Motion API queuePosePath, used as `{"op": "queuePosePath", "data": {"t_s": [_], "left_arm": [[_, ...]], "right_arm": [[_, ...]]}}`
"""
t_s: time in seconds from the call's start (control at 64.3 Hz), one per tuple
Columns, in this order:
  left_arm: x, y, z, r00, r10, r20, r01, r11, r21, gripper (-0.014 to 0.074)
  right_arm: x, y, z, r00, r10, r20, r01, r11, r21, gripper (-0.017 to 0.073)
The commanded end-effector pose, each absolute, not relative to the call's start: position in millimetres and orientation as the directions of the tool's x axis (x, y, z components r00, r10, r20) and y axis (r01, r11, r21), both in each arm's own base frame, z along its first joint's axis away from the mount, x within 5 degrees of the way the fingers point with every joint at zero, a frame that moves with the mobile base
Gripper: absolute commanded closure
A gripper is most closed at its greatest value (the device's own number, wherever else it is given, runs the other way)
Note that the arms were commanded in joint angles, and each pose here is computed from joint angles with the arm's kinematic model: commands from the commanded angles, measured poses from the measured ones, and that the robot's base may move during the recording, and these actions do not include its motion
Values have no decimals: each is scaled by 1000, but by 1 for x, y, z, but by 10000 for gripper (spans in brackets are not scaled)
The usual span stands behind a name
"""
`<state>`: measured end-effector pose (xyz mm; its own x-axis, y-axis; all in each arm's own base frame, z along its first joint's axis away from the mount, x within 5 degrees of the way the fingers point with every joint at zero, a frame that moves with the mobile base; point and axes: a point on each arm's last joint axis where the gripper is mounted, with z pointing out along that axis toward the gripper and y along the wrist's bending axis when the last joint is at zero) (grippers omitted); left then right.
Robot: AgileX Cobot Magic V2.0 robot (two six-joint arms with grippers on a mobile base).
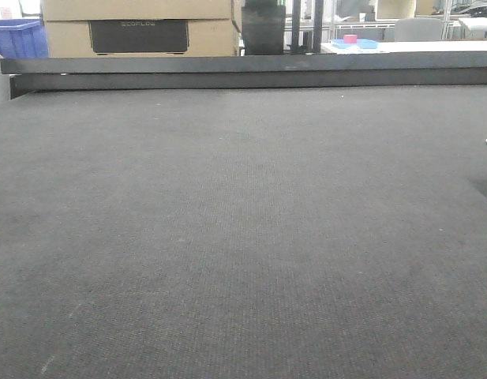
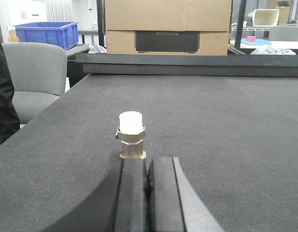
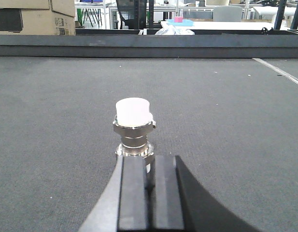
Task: Place valve from conveyor to right shelf box
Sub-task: 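Lower both open grippers over the white-capped silver valves on the conveyor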
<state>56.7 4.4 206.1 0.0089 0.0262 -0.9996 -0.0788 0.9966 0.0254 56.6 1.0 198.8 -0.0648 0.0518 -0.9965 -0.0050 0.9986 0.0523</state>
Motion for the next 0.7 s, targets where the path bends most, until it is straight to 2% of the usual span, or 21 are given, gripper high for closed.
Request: {"op": "queuePosePath", "data": {"t_s": [0.0,0.684], "left_arm": [[56,5,208,31,25,-999,-83,996,23,704],[56,5,211,63,8,-998,-83,997,3,704]], "right_arm": [[56,1,202,-38,50,-998,-6,999,51,721],[56,1,202,-38,50,-998,-6,999,51,721]]}}
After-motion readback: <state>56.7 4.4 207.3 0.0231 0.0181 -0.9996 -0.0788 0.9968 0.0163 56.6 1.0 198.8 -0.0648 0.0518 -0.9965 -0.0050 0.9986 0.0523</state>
